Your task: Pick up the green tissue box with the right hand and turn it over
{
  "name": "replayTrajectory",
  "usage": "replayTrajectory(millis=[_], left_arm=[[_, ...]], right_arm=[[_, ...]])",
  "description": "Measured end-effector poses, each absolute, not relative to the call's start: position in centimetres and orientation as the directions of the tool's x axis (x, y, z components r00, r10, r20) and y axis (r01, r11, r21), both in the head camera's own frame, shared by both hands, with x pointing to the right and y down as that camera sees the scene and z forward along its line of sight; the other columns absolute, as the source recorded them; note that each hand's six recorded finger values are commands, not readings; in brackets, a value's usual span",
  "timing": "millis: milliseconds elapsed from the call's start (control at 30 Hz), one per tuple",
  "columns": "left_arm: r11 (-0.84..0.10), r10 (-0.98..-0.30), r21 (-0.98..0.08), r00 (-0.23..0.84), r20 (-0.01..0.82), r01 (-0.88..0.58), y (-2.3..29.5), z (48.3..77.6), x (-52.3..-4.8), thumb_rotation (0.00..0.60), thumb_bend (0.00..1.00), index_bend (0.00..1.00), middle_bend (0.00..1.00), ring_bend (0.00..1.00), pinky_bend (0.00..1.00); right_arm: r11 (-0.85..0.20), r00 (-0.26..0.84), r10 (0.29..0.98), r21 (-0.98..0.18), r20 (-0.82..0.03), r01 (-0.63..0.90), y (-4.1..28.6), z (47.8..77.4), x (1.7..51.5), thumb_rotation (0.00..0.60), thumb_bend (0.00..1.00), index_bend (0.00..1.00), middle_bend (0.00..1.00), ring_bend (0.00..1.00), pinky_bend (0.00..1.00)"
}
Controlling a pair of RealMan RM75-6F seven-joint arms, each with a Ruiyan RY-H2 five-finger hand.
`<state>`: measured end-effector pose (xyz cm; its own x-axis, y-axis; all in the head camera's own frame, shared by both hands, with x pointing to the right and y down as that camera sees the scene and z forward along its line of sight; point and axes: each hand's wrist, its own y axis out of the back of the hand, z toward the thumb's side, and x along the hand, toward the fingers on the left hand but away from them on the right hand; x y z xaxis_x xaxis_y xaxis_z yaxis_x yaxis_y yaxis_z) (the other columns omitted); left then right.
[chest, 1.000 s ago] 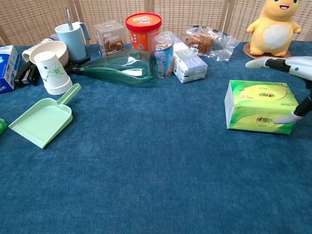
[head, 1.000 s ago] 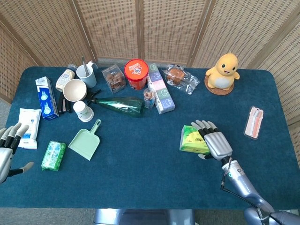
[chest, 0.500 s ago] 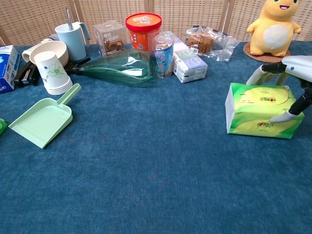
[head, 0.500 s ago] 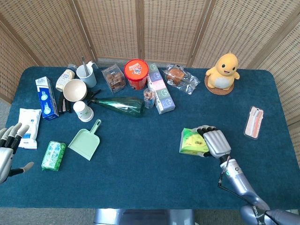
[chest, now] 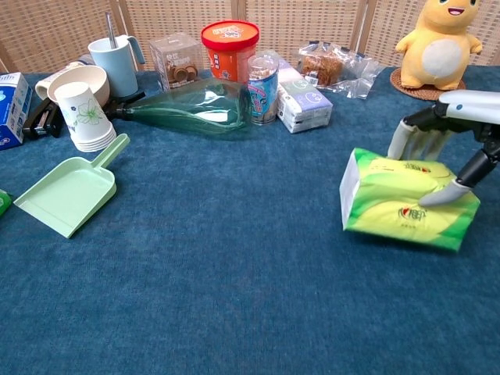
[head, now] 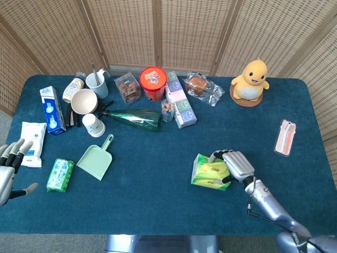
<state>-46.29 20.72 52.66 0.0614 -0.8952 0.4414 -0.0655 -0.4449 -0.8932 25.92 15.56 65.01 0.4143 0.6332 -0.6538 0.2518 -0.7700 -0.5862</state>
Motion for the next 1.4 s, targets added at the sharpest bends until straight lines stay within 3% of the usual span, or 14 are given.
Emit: replayTrajectory(millis=[267, 400, 500, 700, 900, 1133, 1400], left_arm=[[-0.459, -0.888, -0.886, 0.055, 0.456, -0.06, 20.8, 52.8, -46.3, 0.6, 0.06, 0.0, 0.0, 0.0, 0.0], [-0.459, -0.888, -0.886, 0.053, 0.456, -0.062, 20.7, 52.8, -46.3, 0.6, 0.06, 0.0, 0.0, 0.0, 0.0], [-0.459, -0.888, -0.886, 0.052, 0.457, -0.063, 20.7, 52.9, -46.4, 0.6, 0.06, 0.0, 0.0, 0.0, 0.0], [-0.459, -0.888, -0.886, 0.053, 0.456, -0.063, 20.7, 52.9, -46.4, 0.6, 0.06, 0.0, 0.0, 0.0, 0.0], [-0.458, -0.889, -0.887, 0.052, 0.455, -0.064, 20.7, 52.8, -46.4, 0.6, 0.05, 0.0, 0.0, 0.0, 0.0], [-0.459, -0.888, -0.886, 0.052, 0.456, -0.063, 20.8, 52.9, -46.4, 0.6, 0.06, 0.0, 0.0, 0.0, 0.0], [-0.459, -0.888, -0.886, 0.054, 0.457, -0.065, 20.8, 52.9, -46.4, 0.6, 0.06, 0.0, 0.0, 0.0, 0.0]], right_arm=[[-0.929, 0.437, 0.371, -0.334, -0.82, 0.162, 14.5, 64.3, 24.8, 0.6, 0.2, 0.48, 0.48, 0.42, 0.39], [-0.942, 0.411, 0.336, -0.31, -0.847, 0.131, 12.6, 64.1, 24.4, 0.6, 0.18, 0.44, 0.47, 0.42, 0.39], [-0.93, 0.389, 0.366, -0.347, -0.845, 0.122, 11.7, 64.1, 24.9, 0.6, 0.1, 0.25, 0.37, 0.42, 0.39], [-0.887, 0.329, 0.455, -0.456, -0.828, 0.08, 9.9, 64.4, 26.0, 0.6, 0.0, 0.04, 0.08, 0.39, 0.39], [-0.842, 0.234, 0.533, -0.536, -0.813, 0.06, 8.4, 64.8, 27.1, 0.6, 0.0, 0.01, 0.02, 0.33, 0.39], [-0.781, 0.141, 0.621, -0.624, -0.771, 0.033, 6.2, 64.9, 27.9, 0.6, 0.0, 0.01, 0.01, 0.28, 0.39], [-0.674, 0.116, 0.737, -0.737, -0.666, 0.052, 4.1, 64.7, 28.1, 0.6, 0.0, 0.01, 0.0, 0.03, 0.28]])
